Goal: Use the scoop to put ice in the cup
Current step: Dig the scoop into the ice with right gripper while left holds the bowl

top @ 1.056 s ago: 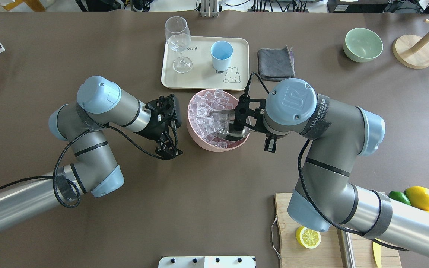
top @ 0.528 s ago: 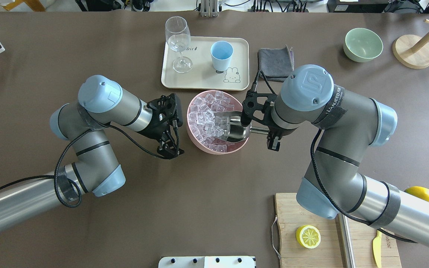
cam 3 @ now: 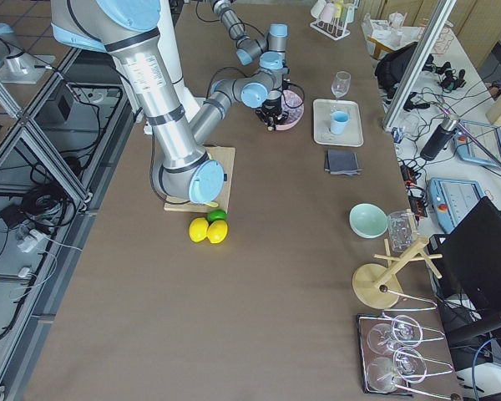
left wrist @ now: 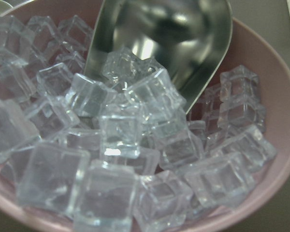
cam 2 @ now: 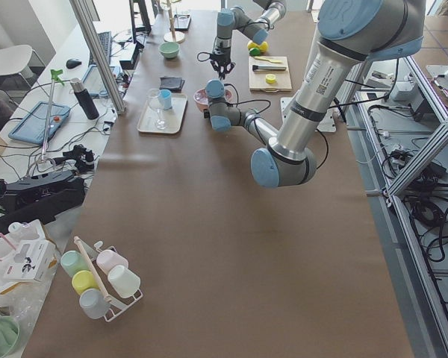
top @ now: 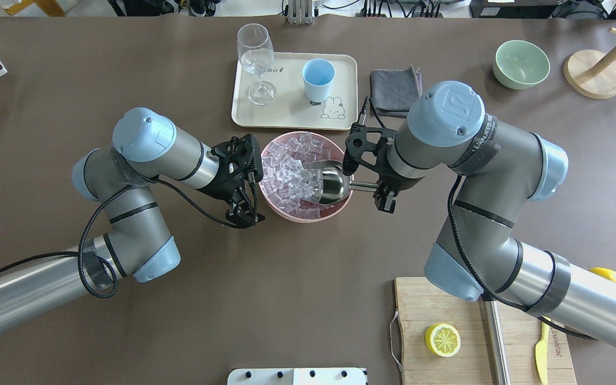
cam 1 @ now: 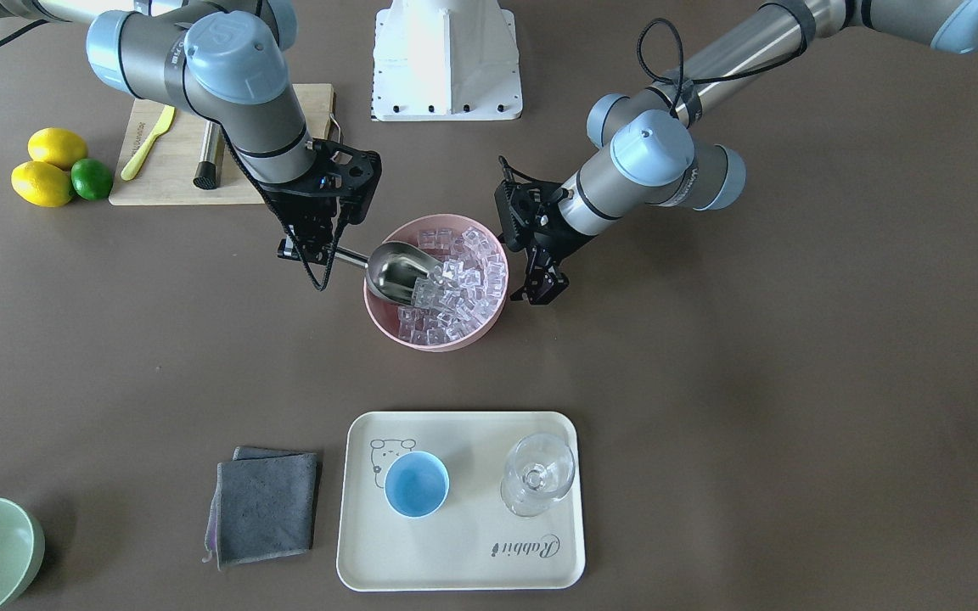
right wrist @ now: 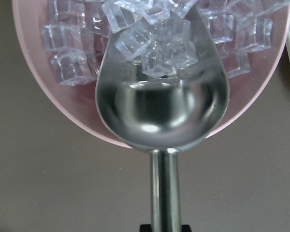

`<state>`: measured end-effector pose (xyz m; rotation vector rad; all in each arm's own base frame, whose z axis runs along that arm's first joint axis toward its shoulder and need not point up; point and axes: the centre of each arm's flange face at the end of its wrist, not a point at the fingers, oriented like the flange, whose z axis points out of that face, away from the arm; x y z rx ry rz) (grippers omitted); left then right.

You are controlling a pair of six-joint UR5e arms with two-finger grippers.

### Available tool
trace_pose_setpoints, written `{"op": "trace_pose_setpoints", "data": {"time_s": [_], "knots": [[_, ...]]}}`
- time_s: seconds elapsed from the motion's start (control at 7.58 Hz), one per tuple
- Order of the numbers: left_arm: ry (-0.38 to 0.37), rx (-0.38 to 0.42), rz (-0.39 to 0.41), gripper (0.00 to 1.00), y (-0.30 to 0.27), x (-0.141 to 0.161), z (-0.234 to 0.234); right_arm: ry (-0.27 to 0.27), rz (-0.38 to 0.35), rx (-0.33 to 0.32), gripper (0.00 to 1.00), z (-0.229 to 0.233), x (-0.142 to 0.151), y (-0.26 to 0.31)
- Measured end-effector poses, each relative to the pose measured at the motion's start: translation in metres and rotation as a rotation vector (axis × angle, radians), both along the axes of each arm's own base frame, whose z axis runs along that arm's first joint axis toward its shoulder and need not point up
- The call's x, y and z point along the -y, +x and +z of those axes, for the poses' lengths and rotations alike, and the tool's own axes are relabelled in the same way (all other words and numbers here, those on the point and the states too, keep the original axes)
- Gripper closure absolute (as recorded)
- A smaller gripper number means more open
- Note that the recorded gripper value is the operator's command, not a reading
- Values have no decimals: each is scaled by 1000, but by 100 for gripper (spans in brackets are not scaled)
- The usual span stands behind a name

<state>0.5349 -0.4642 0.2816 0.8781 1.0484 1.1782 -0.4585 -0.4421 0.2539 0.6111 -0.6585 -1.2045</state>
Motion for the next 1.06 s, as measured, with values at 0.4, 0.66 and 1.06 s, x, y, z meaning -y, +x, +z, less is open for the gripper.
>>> {"op": "trace_pose_setpoints", "data": {"time_s": [0.4,0.66,1.06], "knots": [[-2,3,1,1,0,0,3,10,-26,91,100,-5,1,-1],[1,0,2,1,-1,-1,4,4,-26,149,100,-4,4,7],[3,-3,1,1,-2,-1,6,-23,21,249,100,17,2,15]]}}
